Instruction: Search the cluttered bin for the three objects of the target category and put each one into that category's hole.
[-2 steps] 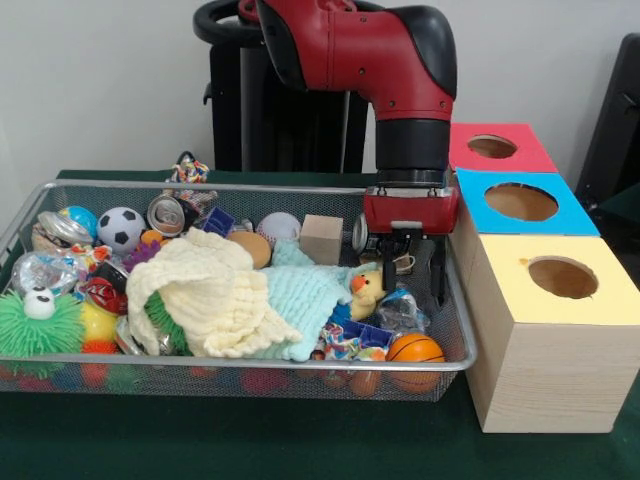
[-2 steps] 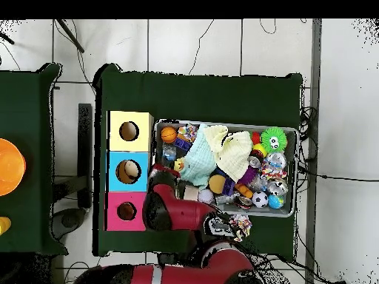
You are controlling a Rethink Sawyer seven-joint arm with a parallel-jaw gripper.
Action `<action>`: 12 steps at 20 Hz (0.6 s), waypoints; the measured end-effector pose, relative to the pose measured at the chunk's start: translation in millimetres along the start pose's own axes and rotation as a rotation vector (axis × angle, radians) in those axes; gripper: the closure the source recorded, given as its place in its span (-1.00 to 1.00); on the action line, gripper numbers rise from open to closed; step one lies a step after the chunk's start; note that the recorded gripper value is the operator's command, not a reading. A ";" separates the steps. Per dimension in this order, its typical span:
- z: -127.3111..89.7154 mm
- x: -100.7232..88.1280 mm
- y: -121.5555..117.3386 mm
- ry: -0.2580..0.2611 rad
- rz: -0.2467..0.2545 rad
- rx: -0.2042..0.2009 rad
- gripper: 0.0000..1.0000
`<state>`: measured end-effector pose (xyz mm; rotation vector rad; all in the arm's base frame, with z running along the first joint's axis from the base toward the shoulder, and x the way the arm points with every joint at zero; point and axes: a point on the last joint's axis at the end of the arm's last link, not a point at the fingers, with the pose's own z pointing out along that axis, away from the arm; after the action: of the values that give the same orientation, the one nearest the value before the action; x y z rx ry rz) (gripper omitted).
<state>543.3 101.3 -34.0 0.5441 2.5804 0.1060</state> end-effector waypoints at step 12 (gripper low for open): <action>-10.7 20.0 -34.8 0.152 -0.028 0.131 -1.00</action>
<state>509.7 77.6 -39.7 0.5664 2.7565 -0.0337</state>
